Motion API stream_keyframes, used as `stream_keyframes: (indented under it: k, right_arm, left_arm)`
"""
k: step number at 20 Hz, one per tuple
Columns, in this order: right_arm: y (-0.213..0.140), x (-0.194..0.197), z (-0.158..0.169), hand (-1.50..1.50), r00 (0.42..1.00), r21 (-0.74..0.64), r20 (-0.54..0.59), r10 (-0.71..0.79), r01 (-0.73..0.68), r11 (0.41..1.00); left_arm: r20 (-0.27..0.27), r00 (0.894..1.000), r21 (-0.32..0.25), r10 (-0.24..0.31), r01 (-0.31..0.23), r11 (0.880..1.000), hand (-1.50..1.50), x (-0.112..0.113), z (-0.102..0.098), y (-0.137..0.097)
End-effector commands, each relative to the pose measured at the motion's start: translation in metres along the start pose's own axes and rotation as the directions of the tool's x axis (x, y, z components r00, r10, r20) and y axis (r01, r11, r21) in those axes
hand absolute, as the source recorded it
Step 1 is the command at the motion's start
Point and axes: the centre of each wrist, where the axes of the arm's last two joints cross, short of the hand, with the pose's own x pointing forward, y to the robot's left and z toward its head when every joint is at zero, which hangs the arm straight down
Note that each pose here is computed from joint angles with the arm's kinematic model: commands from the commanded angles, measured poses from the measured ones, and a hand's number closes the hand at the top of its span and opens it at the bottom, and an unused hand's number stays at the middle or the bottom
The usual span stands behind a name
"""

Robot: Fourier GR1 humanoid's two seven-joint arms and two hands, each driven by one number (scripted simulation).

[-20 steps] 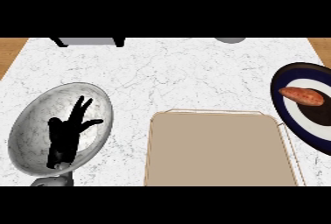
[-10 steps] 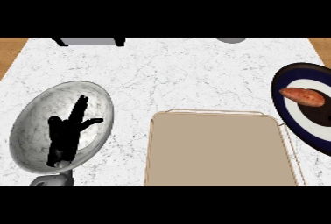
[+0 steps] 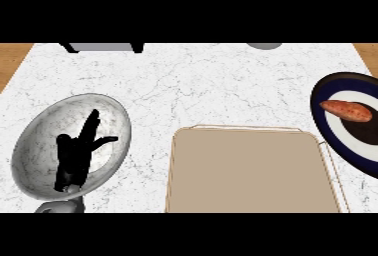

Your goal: Pick the sweet potato from the tray and place it in the plate

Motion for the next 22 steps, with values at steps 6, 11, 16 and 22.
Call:
stream_keyframes:
  k: [6, 11, 16, 22]
  right_arm:
    - [-0.03, -0.022, 0.027, -1.5, 0.998, -0.033, -0.042, 0.043, -0.044, 0.998]
    - [-0.044, -0.028, 0.018, -1.5, 0.995, -0.054, -0.058, 0.085, -0.088, 0.995]
    - [-0.043, -0.029, 0.016, -1.5, 0.994, -0.11, -0.075, 0.074, -0.082, 0.991]
    - [-0.062, -0.052, 0.052, -1.5, 0.994, -0.144, -0.074, 0.077, -0.087, 0.986]
  left_arm:
    - [-0.028, 1.0, -0.013, -0.002, 0.001, 1.0, 0.0, -0.02, 0.018, -0.001]
    - [-0.011, 1.0, -0.007, 0.006, -0.006, 1.0, 0.0, 0.007, -0.014, -0.014]
    - [-0.033, 0.999, -0.002, 0.019, -0.02, 1.0, 0.0, -0.001, -0.01, 0.003]
    - [-0.039, 0.999, -0.014, 0.009, -0.009, 1.0, 0.0, 0.006, -0.001, -0.01]
